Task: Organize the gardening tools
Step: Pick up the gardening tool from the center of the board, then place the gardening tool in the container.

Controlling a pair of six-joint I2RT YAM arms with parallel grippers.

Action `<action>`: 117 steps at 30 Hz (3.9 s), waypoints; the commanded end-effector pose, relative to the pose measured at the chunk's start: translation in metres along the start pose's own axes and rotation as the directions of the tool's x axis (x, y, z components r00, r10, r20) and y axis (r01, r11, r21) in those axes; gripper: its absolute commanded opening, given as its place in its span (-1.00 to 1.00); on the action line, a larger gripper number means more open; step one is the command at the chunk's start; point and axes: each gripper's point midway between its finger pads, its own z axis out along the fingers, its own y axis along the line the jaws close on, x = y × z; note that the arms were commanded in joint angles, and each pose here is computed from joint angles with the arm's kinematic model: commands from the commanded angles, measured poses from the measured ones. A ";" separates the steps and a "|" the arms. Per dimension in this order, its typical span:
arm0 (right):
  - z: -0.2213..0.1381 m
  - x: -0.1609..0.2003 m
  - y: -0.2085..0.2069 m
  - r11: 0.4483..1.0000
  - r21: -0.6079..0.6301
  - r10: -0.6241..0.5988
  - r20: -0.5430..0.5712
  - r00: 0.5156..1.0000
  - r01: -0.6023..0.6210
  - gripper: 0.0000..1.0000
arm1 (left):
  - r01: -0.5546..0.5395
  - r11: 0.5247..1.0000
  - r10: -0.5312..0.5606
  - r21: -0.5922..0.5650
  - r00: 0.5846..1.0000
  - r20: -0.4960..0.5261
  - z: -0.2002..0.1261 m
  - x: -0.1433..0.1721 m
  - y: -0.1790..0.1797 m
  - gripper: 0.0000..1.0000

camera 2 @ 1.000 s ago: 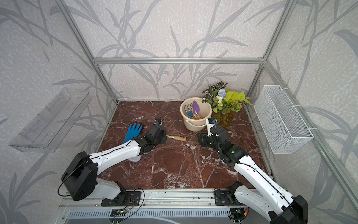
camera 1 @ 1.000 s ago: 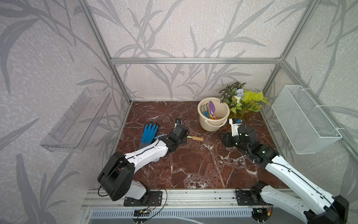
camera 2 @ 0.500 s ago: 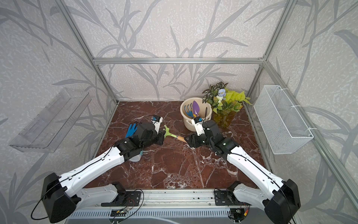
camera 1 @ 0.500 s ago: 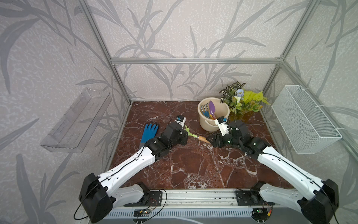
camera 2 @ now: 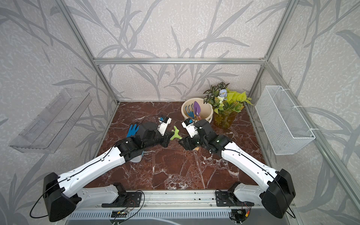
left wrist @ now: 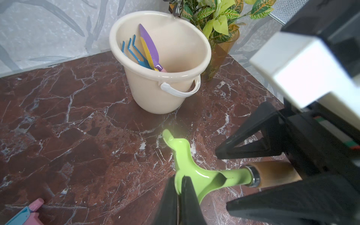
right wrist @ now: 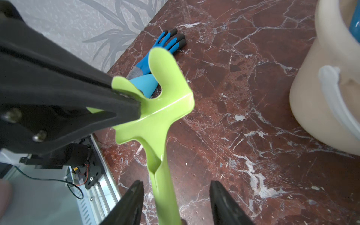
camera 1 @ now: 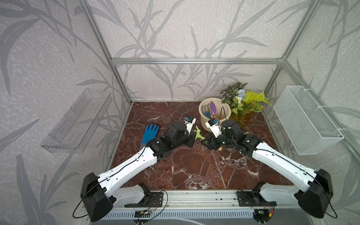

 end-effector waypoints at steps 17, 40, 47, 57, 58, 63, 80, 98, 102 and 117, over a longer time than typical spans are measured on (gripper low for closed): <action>0.008 0.006 0.002 0.999 0.034 -0.034 -0.067 0.997 0.037 -0.17 | -0.066 0.998 0.065 0.026 0.998 0.002 0.008 -0.012 -0.021 -1.00; -0.003 0.000 0.001 0.997 0.065 -0.036 -0.044 0.998 0.038 -0.34 | -0.090 0.996 0.090 0.014 0.996 -0.011 0.010 -0.011 -0.023 -1.00; 0.000 -0.002 -0.001 0.997 0.073 -0.035 -0.051 0.998 0.039 -0.71 | -0.097 0.995 0.097 0.012 0.995 -0.014 0.012 -0.013 -0.026 -1.00; 0.001 -0.005 -0.012 0.990 0.133 -0.035 -0.014 0.999 0.036 -1.00 | -0.067 0.997 0.069 -0.028 0.996 0.053 0.003 -0.023 -0.017 0.32; -0.001 -0.007 -0.014 0.988 0.147 -0.041 -0.004 0.999 0.041 -1.00 | -0.062 0.997 0.064 -0.039 0.996 0.064 0.001 -0.025 -0.015 0.43; -0.013 -0.031 -0.025 0.971 0.228 -0.087 0.067 0.994 0.070 -1.00 | 0.002 0.991 0.017 -0.136 0.991 0.133 -0.019 -0.036 0.004 0.71; -0.047 -0.217 -0.113 0.849 0.523 -0.185 0.427 0.885 -0.075 -1.00 | 0.230 0.965 -0.201 -0.128 0.957 0.208 -0.054 0.005 0.027 1.00; 0.015 -0.201 -0.241 0.694 0.699 -0.178 0.400 0.899 -0.173 -1.00 | 0.271 0.959 -0.249 -0.078 0.943 0.220 -0.065 0.020 0.026 1.00; 0.018 -0.191 -0.249 0.689 0.704 -0.177 0.397 0.901 -0.175 -1.00 | 0.274 0.959 -0.254 -0.071 0.943 0.215 -0.061 0.021 0.025 1.00; 0.038 -0.160 -0.265 0.695 0.698 -0.124 0.354 0.927 -0.174 -0.74 | 0.283 0.957 -0.265 -0.063 0.941 0.208 -0.055 0.019 0.022 1.00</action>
